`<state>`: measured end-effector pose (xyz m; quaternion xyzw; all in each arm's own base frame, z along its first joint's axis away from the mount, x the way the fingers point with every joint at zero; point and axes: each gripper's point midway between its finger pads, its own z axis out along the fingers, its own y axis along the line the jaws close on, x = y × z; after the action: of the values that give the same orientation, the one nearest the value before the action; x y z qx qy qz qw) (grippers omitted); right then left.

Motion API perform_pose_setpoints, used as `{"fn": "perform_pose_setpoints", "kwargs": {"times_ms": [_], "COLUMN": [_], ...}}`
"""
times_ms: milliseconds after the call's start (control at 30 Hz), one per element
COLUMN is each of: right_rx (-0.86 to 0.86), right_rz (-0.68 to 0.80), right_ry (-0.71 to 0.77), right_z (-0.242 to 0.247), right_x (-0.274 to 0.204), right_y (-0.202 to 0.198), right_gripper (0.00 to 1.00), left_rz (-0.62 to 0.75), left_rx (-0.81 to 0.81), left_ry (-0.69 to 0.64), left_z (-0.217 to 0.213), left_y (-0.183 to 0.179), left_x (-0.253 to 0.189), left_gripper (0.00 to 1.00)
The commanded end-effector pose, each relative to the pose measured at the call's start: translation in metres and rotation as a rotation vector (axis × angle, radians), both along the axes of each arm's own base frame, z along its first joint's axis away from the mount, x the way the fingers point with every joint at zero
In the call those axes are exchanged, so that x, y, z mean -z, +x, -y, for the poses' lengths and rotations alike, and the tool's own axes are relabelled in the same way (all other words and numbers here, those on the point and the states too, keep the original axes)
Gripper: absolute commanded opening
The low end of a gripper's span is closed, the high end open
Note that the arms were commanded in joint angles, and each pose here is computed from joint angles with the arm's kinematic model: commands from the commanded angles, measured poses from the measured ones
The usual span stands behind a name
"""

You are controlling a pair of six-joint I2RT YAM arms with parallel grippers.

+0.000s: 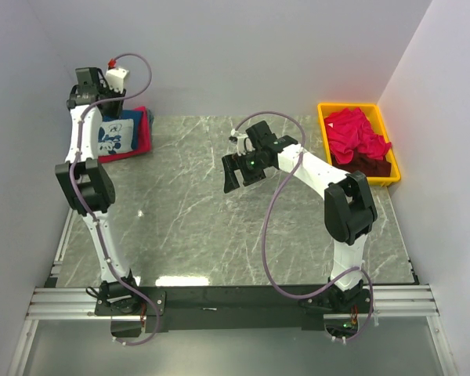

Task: Fold and stack the t-shirts
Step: Neatly place the folded tshirt to the corner

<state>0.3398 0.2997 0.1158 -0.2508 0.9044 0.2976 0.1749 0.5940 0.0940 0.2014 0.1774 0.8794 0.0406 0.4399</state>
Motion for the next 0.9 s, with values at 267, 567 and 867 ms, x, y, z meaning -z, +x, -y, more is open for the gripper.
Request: {"fn": "perform_pose_setpoints", "kwargs": {"times_ms": [267, 567, 867], "right_rx": [0.010, 0.018, 0.126], "right_rz": [-0.006, 0.019, 0.231], "right_ry": [0.015, 0.004, 0.018], "right_z": [-0.001, 0.004, 0.053], "right_x": [-0.001, -0.006, -0.083], "right_y": [0.009, 0.012, 0.045], "right_gripper": [0.99, 0.99, 0.99], "left_rz": [0.072, 0.157, 0.260], "left_rx": [-0.057, -0.071, -0.022], "left_ry": [-0.090, -0.206, -0.269], "left_z": [0.021, 0.033, 0.086], "left_y": [0.058, 0.082, 0.049], "left_x": [0.055, 0.056, -0.064], "left_gripper": [0.35, 0.53, 0.99]}}
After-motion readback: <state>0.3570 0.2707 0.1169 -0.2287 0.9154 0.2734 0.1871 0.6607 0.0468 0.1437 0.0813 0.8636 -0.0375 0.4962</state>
